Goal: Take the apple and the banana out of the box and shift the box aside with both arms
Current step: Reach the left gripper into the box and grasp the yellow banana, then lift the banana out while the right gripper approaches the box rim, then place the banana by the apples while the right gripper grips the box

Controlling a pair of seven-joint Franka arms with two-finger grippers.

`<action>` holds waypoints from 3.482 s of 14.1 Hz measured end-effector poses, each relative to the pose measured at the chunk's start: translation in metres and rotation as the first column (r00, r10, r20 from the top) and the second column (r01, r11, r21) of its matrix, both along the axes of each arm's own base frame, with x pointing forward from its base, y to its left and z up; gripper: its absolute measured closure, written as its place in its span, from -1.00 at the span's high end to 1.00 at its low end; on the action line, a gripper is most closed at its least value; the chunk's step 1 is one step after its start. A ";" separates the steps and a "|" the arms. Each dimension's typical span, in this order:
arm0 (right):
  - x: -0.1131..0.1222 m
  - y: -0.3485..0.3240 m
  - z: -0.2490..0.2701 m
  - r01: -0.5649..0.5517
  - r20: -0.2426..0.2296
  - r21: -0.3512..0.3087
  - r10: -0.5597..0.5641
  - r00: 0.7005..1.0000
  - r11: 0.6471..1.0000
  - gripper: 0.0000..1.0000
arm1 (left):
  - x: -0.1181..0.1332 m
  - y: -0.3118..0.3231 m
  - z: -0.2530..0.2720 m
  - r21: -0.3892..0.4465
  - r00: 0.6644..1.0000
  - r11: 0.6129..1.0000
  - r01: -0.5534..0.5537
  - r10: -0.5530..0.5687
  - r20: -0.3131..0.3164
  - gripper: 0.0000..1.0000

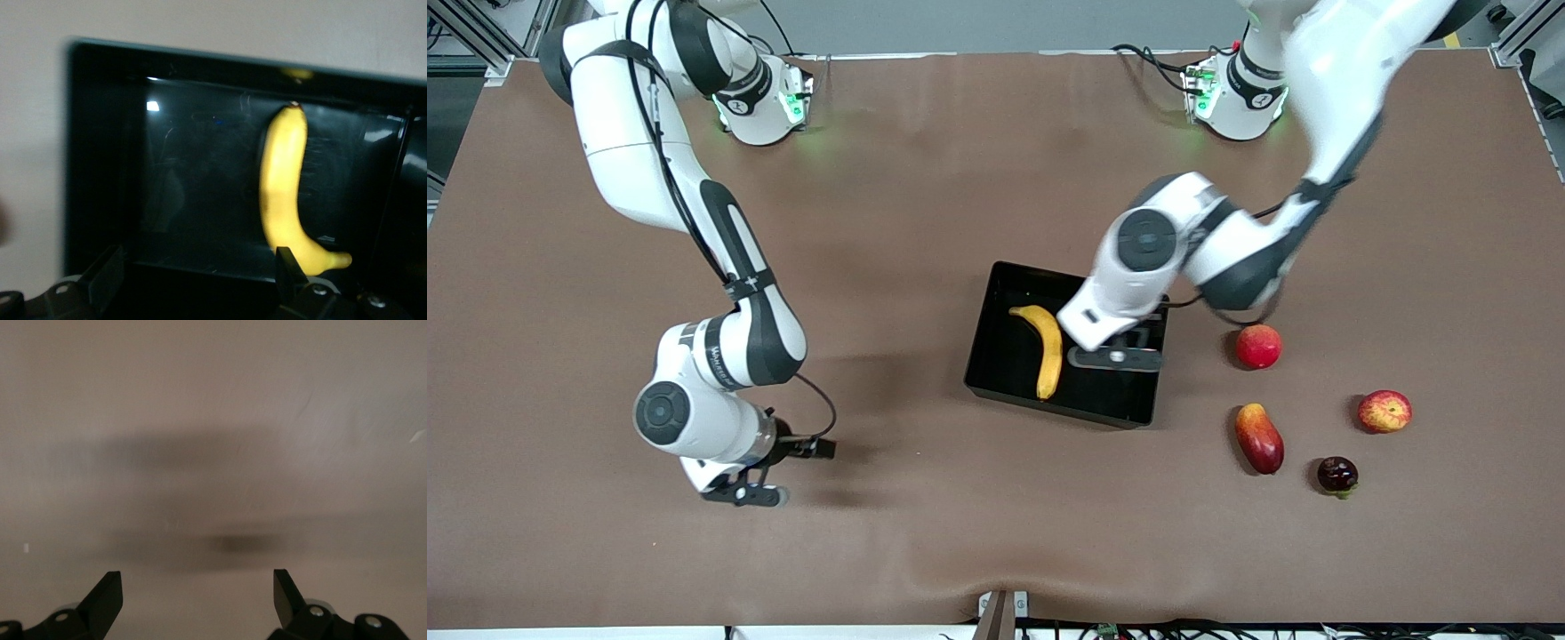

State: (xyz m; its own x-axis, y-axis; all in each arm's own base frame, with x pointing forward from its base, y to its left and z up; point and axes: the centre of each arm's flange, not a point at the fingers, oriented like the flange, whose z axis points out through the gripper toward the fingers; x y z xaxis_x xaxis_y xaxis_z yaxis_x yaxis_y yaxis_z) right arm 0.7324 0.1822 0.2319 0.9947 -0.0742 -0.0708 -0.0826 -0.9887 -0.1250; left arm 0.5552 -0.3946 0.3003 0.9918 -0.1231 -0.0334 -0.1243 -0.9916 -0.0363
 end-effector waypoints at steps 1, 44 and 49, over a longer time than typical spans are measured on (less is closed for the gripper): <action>-0.006 0.001 -0.002 -0.009 -0.051 -0.005 0.009 0.999 1.000 1.00 | -0.005 -0.016 -0.017 -0.005 1.000 1.000 0.010 -0.010 0.001 1.00; -0.160 0.305 -0.014 0.007 -0.010 -0.089 -0.008 1.000 0.996 0.20 | 0.064 0.429 -0.042 0.044 0.997 0.996 0.075 -0.074 -0.014 -0.24; -0.151 0.302 0.000 0.025 0.014 -0.079 -0.024 1.000 0.997 -0.86 | 0.056 0.438 -0.102 -0.025 0.996 0.997 0.078 -0.078 -0.030 -0.24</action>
